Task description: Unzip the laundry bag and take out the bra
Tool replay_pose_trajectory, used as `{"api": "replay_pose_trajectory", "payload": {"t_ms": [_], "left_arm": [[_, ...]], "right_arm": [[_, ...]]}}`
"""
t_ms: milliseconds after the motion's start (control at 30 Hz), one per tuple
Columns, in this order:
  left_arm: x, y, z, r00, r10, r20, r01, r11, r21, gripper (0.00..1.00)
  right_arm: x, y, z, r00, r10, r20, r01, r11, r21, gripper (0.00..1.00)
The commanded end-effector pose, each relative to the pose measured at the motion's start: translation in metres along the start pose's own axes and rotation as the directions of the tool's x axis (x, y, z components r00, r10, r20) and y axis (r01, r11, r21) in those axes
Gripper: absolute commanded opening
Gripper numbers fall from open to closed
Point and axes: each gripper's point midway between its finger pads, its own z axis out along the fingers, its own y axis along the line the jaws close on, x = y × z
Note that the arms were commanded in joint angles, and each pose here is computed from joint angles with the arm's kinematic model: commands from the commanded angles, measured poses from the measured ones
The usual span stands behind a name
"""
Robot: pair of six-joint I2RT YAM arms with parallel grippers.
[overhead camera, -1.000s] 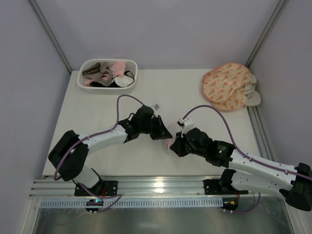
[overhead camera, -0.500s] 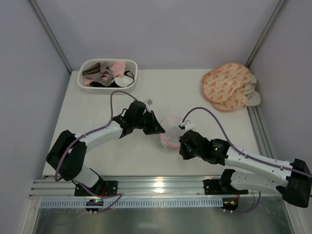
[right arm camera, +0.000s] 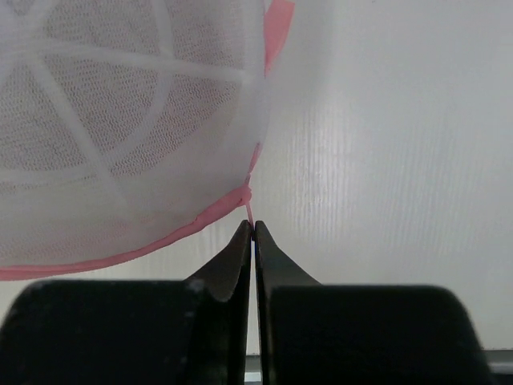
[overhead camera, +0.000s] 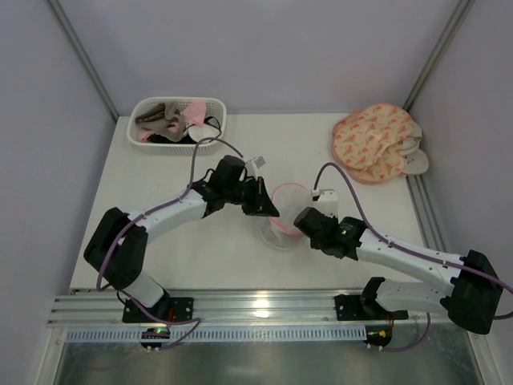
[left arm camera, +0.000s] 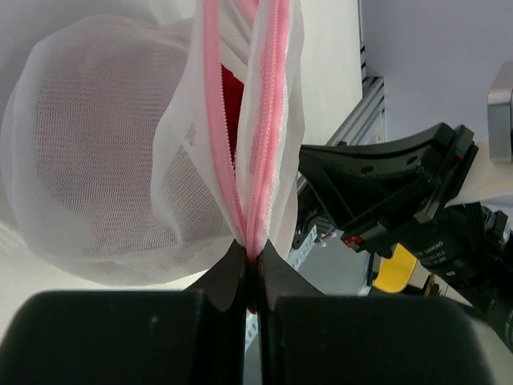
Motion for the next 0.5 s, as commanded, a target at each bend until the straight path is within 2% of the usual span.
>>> {"api": "replay_pose_trajectory", "payload": {"t_ms": [0, 100, 133, 167, 200, 233, 300, 400, 433, 467], "left_arm": [[0.005, -0.019, -0.003, 0.989, 0.107, -0.098, -0.098, 0.991, 0.094, 0.00], [0.004, -0.015, 0.002, 0.988, 0.107, -0.114, -0.097, 0.991, 0.088, 0.01], [0.003, -0.013, 0.004, 0.989, 0.104, -0.110, -0.095, 0.992, 0.082, 0.11], [0.003, -0.012, 0.004, 0.990, 0.095, -0.106, -0.087, 0.993, 0.081, 0.28], [0.002, -0.013, 0.005, 0.991, 0.093, -0.098, -0.085, 0.993, 0.083, 0.57], [0.001, -0.010, 0.004, 0.995, 0.073, -0.074, -0.068, 0.995, 0.067, 0.67], [-0.005, -0.012, 0.000, 0.997, 0.073, -0.026, -0.071, 0.996, 0.062, 0.92], [-0.010, -0.017, -0.014, 0.996, 0.067, 0.062, -0.070, 0.997, 0.043, 0.99], [-0.015, -0.015, -0.018, 0.992, 0.060, 0.109, -0.062, 0.998, 0.013, 0.99], [-0.016, -0.019, -0.030, 0.987, 0.068, 0.148, -0.070, 0.998, 0.005, 0.99]], "right_arm": [[-0.028, -0.025, 0.001, 0.992, 0.066, 0.109, -0.079, 0.990, 0.120, 0.04], [-0.035, -0.028, 0.000, 0.988, 0.081, 0.133, -0.096, 0.990, 0.107, 0.04], [-0.037, -0.027, -0.001, 0.987, 0.085, 0.139, -0.098, 0.991, 0.092, 0.04], [-0.037, -0.026, -0.002, 0.987, 0.081, 0.137, -0.093, 0.992, 0.085, 0.04], [-0.037, -0.025, -0.002, 0.988, 0.076, 0.136, -0.087, 0.993, 0.074, 0.04], [-0.036, -0.023, -0.002, 0.988, 0.073, 0.133, -0.082, 0.995, 0.063, 0.04], [-0.034, -0.022, -0.003, 0.989, 0.073, 0.125, -0.079, 0.996, 0.043, 0.04], [-0.029, -0.023, -0.004, 0.991, 0.073, 0.115, -0.077, 0.997, 0.029, 0.04], [-0.028, -0.023, -0.004, 0.991, 0.076, 0.112, -0.080, 0.996, 0.030, 0.14], [-0.026, -0.025, -0.005, 0.992, 0.073, 0.105, -0.077, 0.996, 0.036, 0.31]]}}
